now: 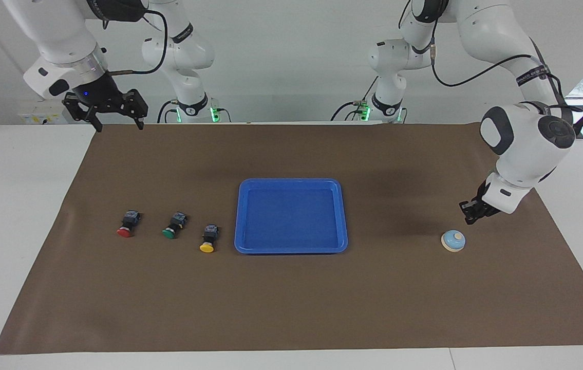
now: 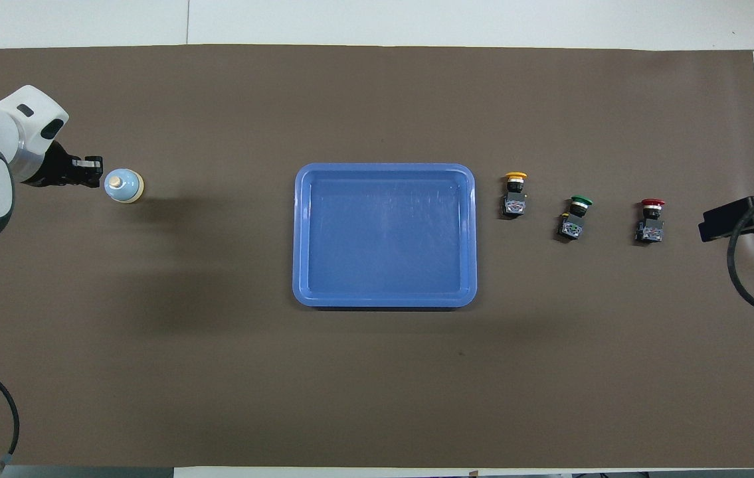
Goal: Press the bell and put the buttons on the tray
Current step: 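Move the left gripper over the bell and press down on it, then lift the left gripper off the bell and return it to rest, then reach the right gripper to the red-capped button and grasp it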
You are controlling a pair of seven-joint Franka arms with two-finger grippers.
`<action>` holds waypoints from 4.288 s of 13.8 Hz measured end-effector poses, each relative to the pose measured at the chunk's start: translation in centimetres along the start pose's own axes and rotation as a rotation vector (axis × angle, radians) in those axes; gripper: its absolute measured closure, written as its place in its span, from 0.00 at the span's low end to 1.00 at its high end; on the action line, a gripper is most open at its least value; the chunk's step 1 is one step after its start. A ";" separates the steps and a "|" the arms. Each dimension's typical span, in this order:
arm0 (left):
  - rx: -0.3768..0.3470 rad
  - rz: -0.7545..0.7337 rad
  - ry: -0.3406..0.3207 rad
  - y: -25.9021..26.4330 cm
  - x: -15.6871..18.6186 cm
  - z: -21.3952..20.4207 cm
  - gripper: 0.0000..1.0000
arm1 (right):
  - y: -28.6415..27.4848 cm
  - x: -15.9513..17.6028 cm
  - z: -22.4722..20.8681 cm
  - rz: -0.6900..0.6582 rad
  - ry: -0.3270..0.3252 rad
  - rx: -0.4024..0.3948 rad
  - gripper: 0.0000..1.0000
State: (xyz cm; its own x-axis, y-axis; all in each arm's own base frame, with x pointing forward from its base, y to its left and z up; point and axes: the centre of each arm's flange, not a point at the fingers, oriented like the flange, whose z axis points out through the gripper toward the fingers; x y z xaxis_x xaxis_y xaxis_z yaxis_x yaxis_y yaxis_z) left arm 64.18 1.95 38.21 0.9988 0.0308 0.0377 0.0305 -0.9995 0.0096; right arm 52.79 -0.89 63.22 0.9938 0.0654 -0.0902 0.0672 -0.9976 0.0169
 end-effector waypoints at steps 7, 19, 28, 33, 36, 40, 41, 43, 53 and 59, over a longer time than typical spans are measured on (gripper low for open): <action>0.000 0.000 0.041 0.0 1.1 2.8 0.99 | 0.0 0.0 0.0 0.000 0.000 0.000 0.00; 0.001 -0.004 0.038 -0.2 1.4 3.2 0.99 | 0.1 0.0 0.0 0.002 0.000 0.000 0.00; -0.001 -0.008 -0.011 -0.5 -6.3 -21.2 0.45 | 0.2 0.0 0.0 0.004 0.000 0.000 0.00; -0.001 0.026 -0.043 1.5 -9.9 -25.1 0.00 | 0.3 0.0 0.0 0.007 -0.001 0.001 0.00; 0.000 0.041 -0.067 2.2 -10.1 -24.4 0.00 | 0.5 0.0 0.1 0.009 -0.003 0.001 0.00; 0.001 0.040 -0.114 2.2 -10.6 -23.9 0.00 | 1.6 0.6 1.1 0.028 0.040 -0.002 0.00; 0.001 0.040 -0.125 2.2 -10.8 -23.9 0.00 | 2.3 0.9 1.8 0.039 0.056 -0.003 0.00; 0.001 0.040 -0.129 2.2 -10.8 -23.8 0.00 | 3.8 1.2 4.0 0.057 0.069 -0.003 0.00; 0.000 0.030 -0.128 1.7 -10.8 -23.9 0.00 | 7.7 4.8 20.9 0.111 0.091 0.001 0.00; 0.000 0.030 -0.128 1.7 -10.8 -23.9 0.00 | 8.3 5.8 28.1 0.118 0.145 -0.002 0.00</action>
State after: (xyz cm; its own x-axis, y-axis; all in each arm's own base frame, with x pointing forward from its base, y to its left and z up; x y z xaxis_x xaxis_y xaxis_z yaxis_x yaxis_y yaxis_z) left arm 52.50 0.14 61.69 0.9960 -0.0009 -0.0899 0.0001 -0.9999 0.0103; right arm 56.61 -9.42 34.82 0.9971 -0.0497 0.0570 -0.0509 -0.9985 0.0208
